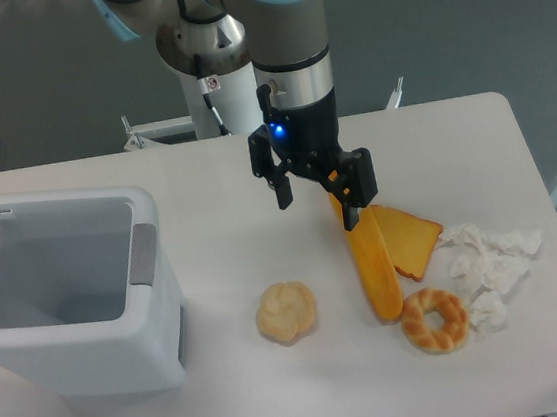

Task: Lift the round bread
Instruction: 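Move the open gripper down toward the round golden bread bun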

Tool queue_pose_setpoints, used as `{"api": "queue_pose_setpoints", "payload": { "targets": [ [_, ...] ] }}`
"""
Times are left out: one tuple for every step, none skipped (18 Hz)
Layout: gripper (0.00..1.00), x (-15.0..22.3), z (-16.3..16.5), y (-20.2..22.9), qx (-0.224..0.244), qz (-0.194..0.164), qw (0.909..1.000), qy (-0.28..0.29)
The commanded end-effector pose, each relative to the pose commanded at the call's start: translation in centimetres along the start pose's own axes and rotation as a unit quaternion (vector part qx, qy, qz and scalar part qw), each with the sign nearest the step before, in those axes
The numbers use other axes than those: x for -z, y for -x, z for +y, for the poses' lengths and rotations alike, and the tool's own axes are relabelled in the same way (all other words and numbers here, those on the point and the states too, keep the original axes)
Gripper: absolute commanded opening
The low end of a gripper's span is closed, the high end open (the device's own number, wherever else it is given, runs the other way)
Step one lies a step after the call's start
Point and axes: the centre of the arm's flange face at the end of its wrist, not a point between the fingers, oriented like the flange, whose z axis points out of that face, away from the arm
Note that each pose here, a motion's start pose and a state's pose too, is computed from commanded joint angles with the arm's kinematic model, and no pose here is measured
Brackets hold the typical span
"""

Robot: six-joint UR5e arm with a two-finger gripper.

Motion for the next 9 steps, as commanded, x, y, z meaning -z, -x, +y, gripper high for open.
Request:
{"api": "queue_pose_setpoints", "payload": {
  "targets": [
    [1.00,-0.1,0.0,0.0,0.000,0.000,1.0000,0.000],
    [1.00,-0.3,0.0,0.1,-0.002,0.001,1.0000,0.001],
    [1.00,-0.4,-0.1,0.1,-0.004,0.002,1.0000,0.000],
    [1.00,-0.5,-0.3,0.0,-0.006,0.003,1.0000,0.000],
    [1.00,-0.7,-0.3,-0.1,-0.006,0.005,1.0000,0.001],
    [1.00,-0.9,-0.6,-0.4,-0.009,0.006,0.9999,0.000],
    [1.00,-1.0,-0.8,-0.5,-0.009,0.008,0.9999,0.000],
    [1.00,-1.5,-0.8,-0.5,-0.010,0.012,0.9999,0.001],
    [1.00,-2.0,-1.1,-0.7,-0.011,0.017,0.9998,0.000]
  ]
}}
